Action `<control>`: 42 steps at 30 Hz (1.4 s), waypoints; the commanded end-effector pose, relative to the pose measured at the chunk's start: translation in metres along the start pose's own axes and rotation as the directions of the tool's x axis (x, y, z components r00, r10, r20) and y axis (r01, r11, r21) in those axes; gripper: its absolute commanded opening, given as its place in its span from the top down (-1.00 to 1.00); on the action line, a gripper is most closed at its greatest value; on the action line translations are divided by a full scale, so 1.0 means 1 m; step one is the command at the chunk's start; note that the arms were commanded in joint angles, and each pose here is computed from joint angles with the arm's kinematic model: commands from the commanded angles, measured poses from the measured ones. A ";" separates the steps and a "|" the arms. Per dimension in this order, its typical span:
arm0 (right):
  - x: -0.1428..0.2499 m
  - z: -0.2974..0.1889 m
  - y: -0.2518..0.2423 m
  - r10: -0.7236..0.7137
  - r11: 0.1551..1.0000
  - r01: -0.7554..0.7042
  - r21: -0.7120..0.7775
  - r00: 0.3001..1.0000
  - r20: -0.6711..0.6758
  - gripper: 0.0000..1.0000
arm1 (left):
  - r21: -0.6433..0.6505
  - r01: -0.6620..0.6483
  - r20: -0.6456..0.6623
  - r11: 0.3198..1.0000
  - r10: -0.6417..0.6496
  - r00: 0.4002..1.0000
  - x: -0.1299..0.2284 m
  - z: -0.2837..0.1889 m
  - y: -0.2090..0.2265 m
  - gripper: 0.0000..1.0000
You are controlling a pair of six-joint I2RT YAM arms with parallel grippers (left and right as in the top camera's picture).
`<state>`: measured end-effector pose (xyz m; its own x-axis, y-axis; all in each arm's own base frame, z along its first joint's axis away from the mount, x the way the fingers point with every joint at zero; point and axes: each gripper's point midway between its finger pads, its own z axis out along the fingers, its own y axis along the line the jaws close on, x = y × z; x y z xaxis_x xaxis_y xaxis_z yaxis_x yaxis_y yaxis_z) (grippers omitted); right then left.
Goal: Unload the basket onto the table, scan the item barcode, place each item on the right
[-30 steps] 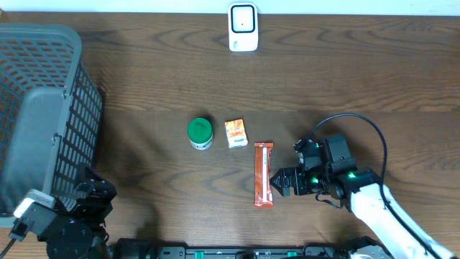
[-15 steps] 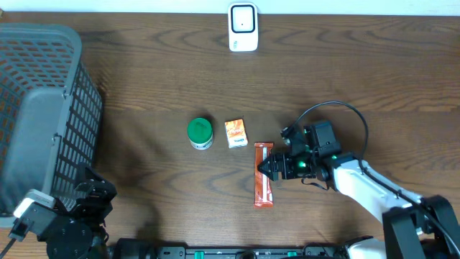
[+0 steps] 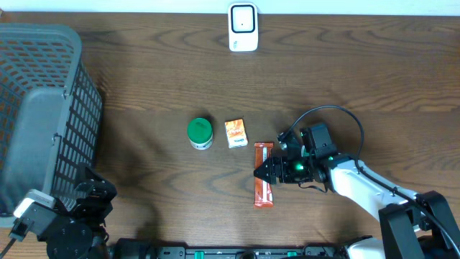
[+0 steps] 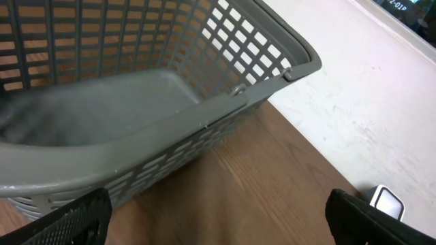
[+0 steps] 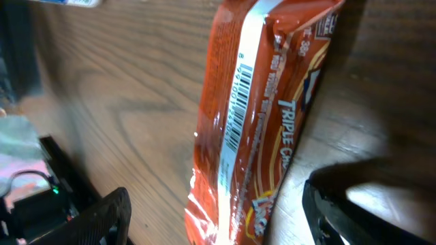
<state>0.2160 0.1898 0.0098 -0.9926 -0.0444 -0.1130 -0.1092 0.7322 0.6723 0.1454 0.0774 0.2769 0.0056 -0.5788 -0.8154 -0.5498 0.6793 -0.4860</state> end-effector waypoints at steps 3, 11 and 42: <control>0.072 0.019 -0.081 0.226 0.940 -0.205 0.273 0.973 -0.049 -0.66 | -0.007 0.002 0.006 1.000 -0.002 1.000 0.000 0.000 0.002 -0.96; 0.084 0.020 -0.089 0.258 0.927 -0.238 0.289 0.965 -0.036 -0.60 | -0.008 0.002 0.006 1.000 -0.002 1.000 0.000 0.000 0.002 -0.96; 0.016 -0.007 -0.002 -0.135 0.990 0.142 -0.021 0.969 0.205 0.97 | -0.007 0.002 0.006 1.000 -0.002 1.000 0.000 0.000 0.002 -0.96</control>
<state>0.1942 0.1860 -0.0034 -0.9701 0.0080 -0.2427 -0.1691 0.6952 0.6987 0.1454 0.0774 0.2767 0.0050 -0.5788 -0.8155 -0.5502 0.6794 -0.4856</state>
